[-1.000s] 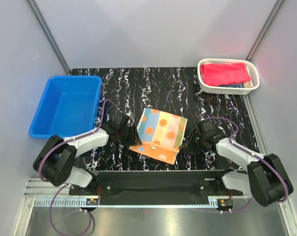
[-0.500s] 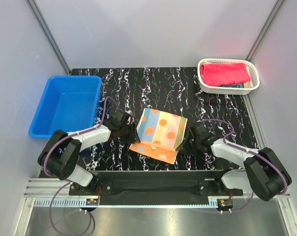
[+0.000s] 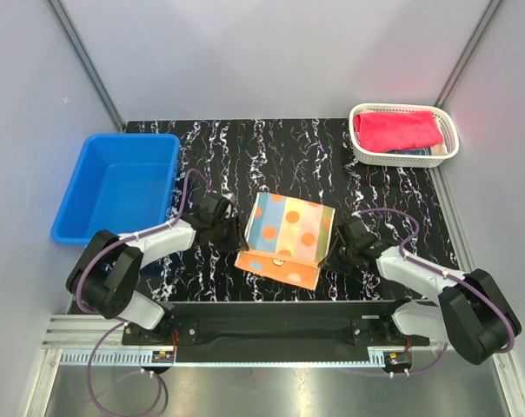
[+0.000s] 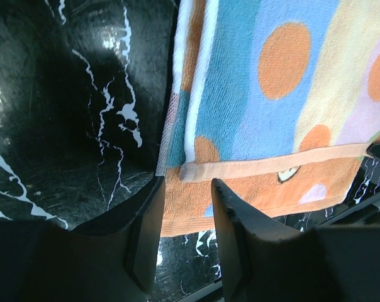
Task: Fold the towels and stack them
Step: Fold the towel
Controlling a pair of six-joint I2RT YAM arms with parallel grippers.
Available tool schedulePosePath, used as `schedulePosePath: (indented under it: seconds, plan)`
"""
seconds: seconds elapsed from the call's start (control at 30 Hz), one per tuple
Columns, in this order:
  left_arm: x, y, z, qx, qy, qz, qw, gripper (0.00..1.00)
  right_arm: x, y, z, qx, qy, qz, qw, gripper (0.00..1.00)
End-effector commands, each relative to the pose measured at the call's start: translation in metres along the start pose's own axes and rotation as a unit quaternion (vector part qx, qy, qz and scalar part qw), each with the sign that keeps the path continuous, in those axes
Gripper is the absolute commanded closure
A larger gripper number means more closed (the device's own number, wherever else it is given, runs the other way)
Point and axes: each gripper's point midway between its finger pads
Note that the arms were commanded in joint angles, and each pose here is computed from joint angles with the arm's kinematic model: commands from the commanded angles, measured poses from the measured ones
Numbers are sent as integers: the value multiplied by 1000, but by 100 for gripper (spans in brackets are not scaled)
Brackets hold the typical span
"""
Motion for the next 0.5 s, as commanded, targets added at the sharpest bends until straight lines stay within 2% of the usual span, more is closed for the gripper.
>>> schedulePosePath:
  seconds: [0.0, 0.27, 0.47]
  plan:
    - [-23, -1, -17, -17, 28, 35, 999, 60, 5, 0, -8, -11, -18, 2, 1000, 99]
    - [-23, 7, -14, -1, 31, 39, 999, 62, 7, 0, -8, -12, -20, -5, 1000, 99]
    - [-20, 13, -11, 7, 31, 37, 999, 68, 8, 0, -8, -11, -23, -8, 1000, 98]
Point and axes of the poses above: each gripper's point midway between its finger pads, its own y axis out along the fingers, its own x axis along the line the jaws close on, z = x × y, and after that the axes turned 10 degrees about -y, right-handed
